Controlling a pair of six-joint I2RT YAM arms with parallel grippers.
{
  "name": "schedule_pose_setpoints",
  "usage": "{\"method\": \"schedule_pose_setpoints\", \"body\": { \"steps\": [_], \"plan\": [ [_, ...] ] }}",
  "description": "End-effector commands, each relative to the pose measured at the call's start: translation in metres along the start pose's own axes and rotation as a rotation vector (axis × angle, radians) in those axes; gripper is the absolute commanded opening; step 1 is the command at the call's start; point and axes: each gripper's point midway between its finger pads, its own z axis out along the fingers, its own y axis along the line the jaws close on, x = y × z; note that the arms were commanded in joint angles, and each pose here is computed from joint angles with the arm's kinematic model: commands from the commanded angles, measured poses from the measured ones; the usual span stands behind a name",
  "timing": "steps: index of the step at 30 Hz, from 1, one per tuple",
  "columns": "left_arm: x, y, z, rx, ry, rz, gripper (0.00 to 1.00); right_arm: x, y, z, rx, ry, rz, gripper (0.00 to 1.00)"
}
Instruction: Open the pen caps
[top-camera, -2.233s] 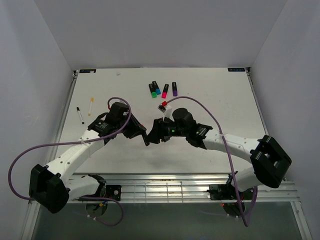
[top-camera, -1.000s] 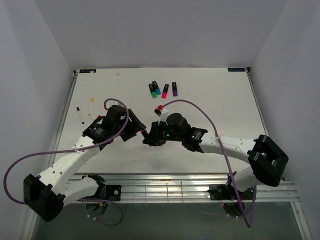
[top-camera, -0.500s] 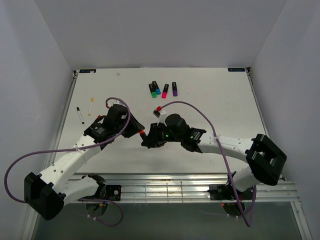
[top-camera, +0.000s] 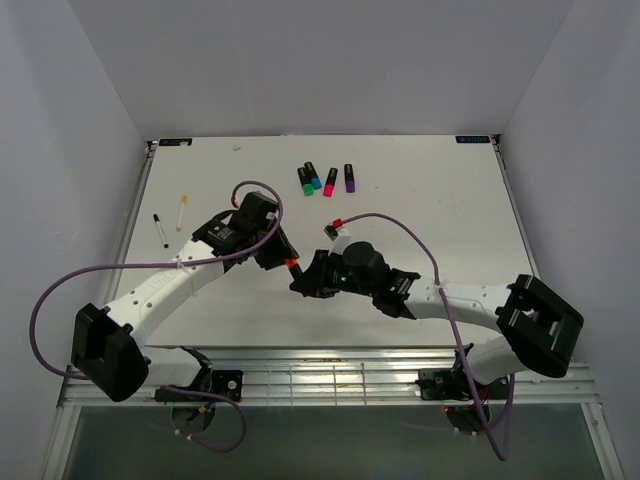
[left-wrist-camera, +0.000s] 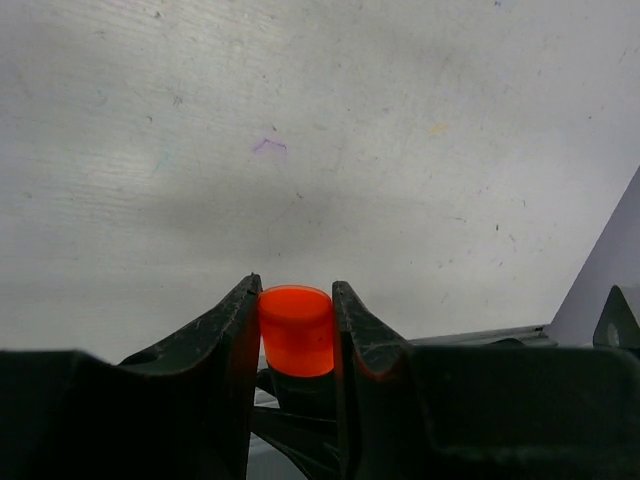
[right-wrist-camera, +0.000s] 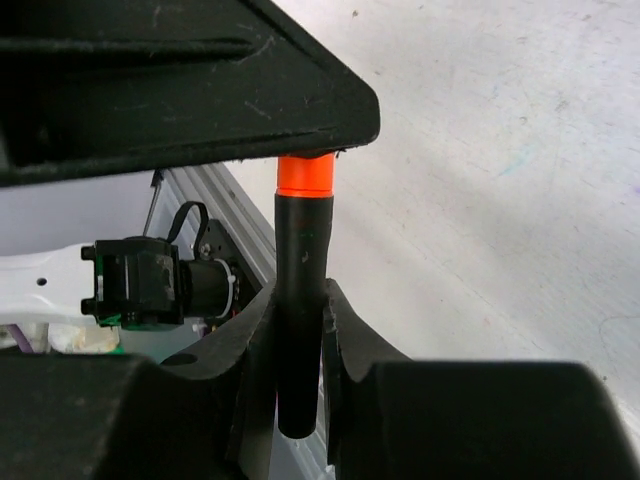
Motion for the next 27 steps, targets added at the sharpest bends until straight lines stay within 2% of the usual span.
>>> {"method": "schedule_pose_setpoints", "body": {
  "steps": [1, 6, 10, 13, 18, 20, 21, 23, 27],
  "plan": [
    [-0.082, 0.002, -0.003, -0.088, -0.268, -0.041, 0.0, 0.06, -0.011, -0.024, 0.025, 0.12, 0.045, 0.08],
    [-0.089, -0.002, 0.001, -0.083, -0.284, -0.043, 0.0, 0.066, -0.024, -0.038, 0.072, 0.085, 0.038, 0.08],
    [-0.078, 0.001, 0.01, -0.069, -0.245, -0.041, 0.0, 0.054, -0.023, -0.035, 0.096, 0.073, -0.009, 0.08],
    [-0.066, -0.012, 0.02, -0.012, -0.188, 0.037, 0.0, 0.042, -0.032, -0.039, 0.118, 0.052, 0.008, 0.08],
    [-0.038, -0.032, 0.057, -0.025, -0.075, 0.231, 0.0, 0.004, -0.085, -0.069, 0.211, -0.026, 0.052, 0.08],
    [-0.023, -0.043, 0.066, -0.022, -0.05, 0.281, 0.0, -0.007, -0.113, -0.085, 0.301, -0.044, 0.068, 0.08],
    [-0.019, -0.05, 0.076, -0.029, -0.041, 0.302, 0.0, -0.014, -0.121, -0.092, 0.336, -0.058, 0.028, 0.08],
    [-0.006, -0.065, 0.085, -0.016, -0.016, 0.344, 0.0, -0.017, -0.144, -0.109, 0.428, -0.058, 0.038, 0.08],
    [0.01, -0.092, 0.112, -0.007, 0.032, 0.393, 0.0, -0.015, -0.173, -0.128, 0.488, -0.065, 0.046, 0.08]
  ]
}}
